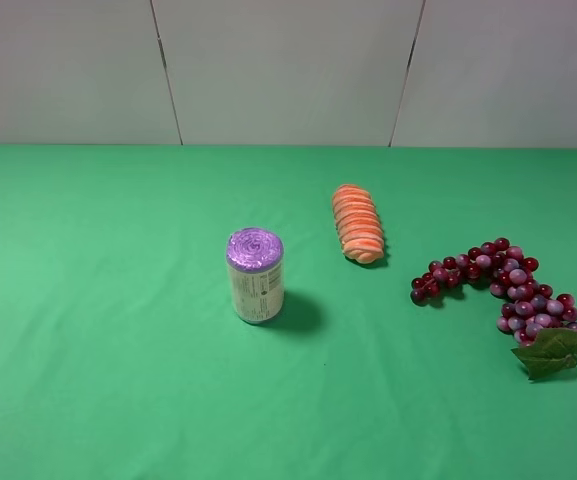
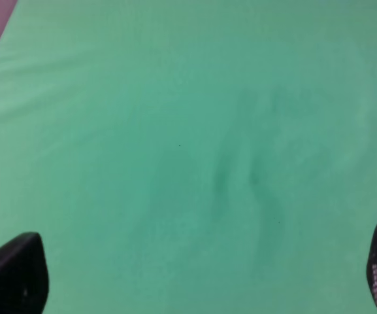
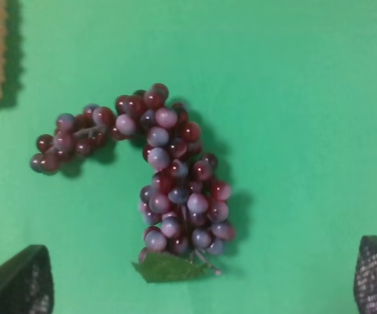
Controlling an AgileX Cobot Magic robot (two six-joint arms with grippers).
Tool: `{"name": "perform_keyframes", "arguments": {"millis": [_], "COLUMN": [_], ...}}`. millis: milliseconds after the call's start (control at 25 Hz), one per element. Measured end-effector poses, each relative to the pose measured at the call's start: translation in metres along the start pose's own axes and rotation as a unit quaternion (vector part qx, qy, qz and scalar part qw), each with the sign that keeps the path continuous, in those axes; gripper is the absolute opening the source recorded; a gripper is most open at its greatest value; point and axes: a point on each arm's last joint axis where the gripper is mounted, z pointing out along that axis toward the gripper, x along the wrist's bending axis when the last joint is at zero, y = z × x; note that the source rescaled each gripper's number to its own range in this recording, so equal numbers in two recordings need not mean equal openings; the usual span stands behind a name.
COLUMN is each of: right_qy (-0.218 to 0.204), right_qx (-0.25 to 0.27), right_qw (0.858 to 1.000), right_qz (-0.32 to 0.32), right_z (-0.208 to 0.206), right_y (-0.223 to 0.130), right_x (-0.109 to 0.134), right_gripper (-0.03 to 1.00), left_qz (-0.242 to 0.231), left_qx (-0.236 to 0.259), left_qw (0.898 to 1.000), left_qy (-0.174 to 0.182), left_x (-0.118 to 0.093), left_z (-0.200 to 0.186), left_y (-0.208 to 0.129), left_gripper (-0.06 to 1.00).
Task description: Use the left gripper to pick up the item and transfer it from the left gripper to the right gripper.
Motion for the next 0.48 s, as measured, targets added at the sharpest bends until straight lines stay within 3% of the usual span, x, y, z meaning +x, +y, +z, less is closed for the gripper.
{"name": "perform_keyframes", "arguments": {"millis": [240,480], "right_qy": [0.008,0.034], "right_qx": [-0.040,-0.117], "right_qw": [0.999,0.992], "right_qz": [-0.029,-0.025], "right_z": [-0.013,-0.020], "right_y": [-0.058,-0.120], "right_x": [0.001,0.007], "right_gripper": [1.00,1.00], "left_qz": [0.000,0.000], "left_qx": [0.000,0.000], "left_qw": [1.000,1.000], "left_qy": [0.000,0.000], "left_x": [0.000,0.000], "left_z": [0.000,0.000], "left_y": [0.000,0.000], "left_gripper": [0.97,0.97]}}
